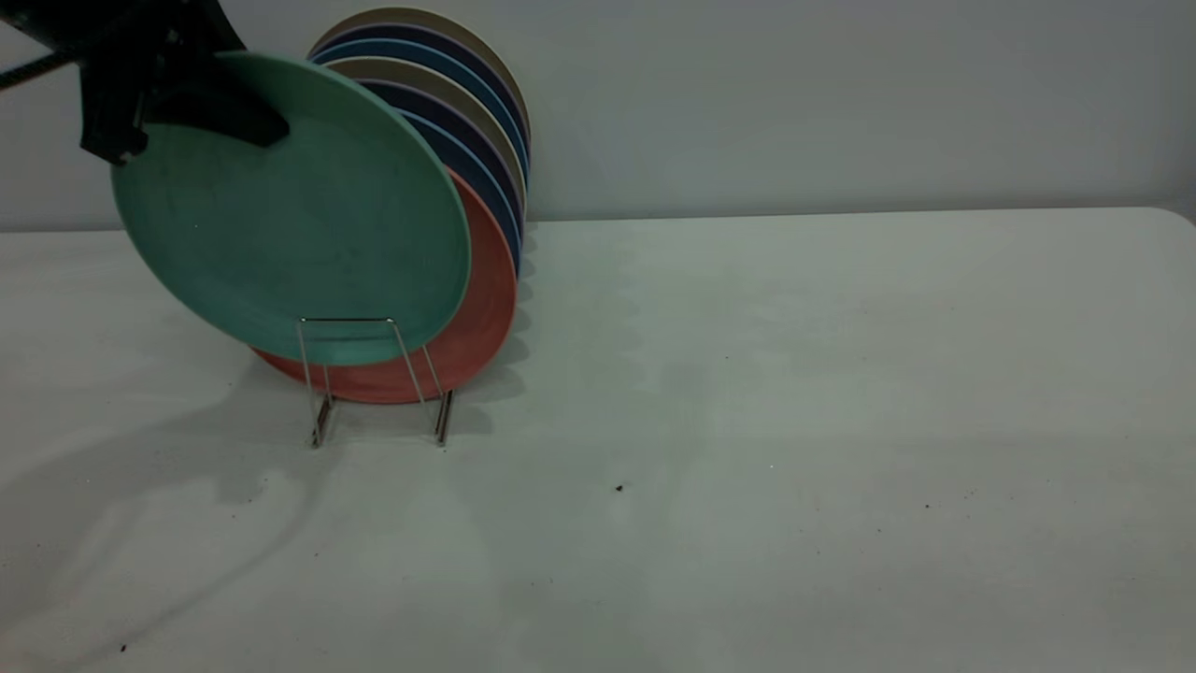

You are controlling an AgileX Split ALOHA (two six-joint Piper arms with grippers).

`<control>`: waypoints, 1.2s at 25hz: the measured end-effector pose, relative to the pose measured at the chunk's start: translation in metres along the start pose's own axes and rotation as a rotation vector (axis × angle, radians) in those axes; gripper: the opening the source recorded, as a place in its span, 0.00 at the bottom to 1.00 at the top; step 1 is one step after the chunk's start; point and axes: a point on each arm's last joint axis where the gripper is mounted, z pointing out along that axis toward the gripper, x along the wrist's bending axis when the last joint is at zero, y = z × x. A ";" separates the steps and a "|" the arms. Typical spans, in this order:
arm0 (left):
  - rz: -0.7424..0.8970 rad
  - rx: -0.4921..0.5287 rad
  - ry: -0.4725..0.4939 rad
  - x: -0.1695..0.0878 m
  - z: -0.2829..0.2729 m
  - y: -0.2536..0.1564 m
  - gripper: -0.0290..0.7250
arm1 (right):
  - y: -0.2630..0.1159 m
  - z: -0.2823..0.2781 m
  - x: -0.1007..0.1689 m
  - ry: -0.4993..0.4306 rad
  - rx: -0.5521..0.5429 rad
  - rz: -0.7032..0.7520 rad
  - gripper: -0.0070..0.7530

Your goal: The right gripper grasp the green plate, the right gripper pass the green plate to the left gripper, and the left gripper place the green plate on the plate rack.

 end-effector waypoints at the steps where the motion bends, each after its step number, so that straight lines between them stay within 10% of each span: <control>1: -0.003 0.000 -0.004 0.000 0.002 -0.001 0.20 | 0.000 0.000 0.000 -0.006 0.002 -0.003 0.60; 8: -0.018 0.001 -0.018 -0.002 0.009 -0.005 0.23 | -0.001 0.000 -0.001 -0.015 0.007 -0.004 0.60; 20: -0.133 0.000 -0.010 -0.001 0.005 -0.003 0.68 | -0.003 0.000 -0.005 -0.055 0.027 -0.017 0.60; 30: -0.240 0.040 0.027 0.000 -0.054 0.026 0.71 | -0.009 -0.005 -0.010 -0.153 0.034 0.015 0.60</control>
